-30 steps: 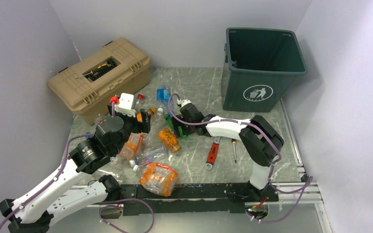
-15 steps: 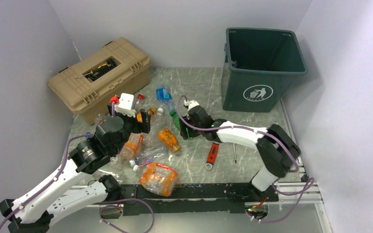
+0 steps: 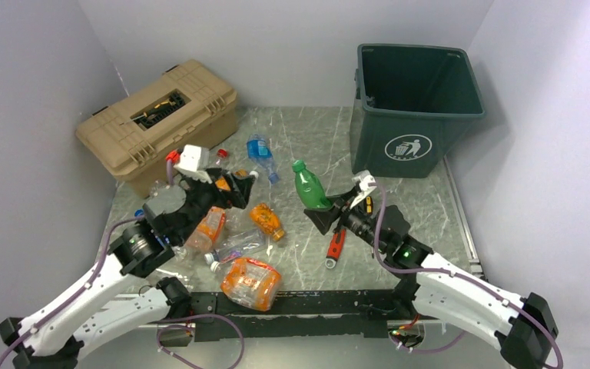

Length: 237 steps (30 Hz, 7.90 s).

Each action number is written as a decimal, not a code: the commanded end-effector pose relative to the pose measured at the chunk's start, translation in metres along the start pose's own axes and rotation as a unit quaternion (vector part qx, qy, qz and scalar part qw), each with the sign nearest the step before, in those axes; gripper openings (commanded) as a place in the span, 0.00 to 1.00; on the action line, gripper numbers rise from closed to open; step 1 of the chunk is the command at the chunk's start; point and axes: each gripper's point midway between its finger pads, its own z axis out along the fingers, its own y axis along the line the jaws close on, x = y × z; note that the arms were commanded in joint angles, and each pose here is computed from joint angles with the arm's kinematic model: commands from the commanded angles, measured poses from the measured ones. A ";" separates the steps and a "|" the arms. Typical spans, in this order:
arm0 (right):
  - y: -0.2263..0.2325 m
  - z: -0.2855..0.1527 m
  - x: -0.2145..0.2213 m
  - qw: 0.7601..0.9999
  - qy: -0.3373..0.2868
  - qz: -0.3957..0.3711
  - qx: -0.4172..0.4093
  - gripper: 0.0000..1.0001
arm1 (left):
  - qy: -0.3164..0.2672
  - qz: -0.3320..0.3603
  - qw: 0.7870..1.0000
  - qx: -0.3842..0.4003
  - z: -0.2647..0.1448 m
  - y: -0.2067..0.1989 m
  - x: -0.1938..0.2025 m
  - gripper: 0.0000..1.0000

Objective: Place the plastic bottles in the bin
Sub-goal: Pick up the plastic bottle at the center of the board, then place the plastic bottle in the trash bin, then pick up the plastic bottle at the center of the board.

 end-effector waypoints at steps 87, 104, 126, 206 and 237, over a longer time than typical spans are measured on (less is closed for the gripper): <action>0.103 -0.009 -0.170 0.996 0.043 -0.031 -0.076 0.80 | 0.120 0.069 0.906 0.400 -0.016 -0.144 0.039 0.09; 0.121 0.013 -0.141 0.987 0.097 0.002 -0.132 0.70 | 0.114 0.060 0.903 0.409 -0.016 -0.149 0.036 0.09; 0.074 -0.004 -0.210 0.996 -0.003 -0.079 0.027 0.00 | 0.059 0.055 0.947 0.310 -0.016 -0.120 -0.008 0.99; -0.013 0.071 0.066 0.971 0.214 -0.031 0.103 0.93 | 0.037 0.110 0.986 -0.118 0.007 0.055 0.007 0.99; -0.005 0.087 0.191 0.954 0.295 -0.051 0.025 0.83 | 0.064 0.125 0.987 -0.077 0.014 0.042 0.021 0.97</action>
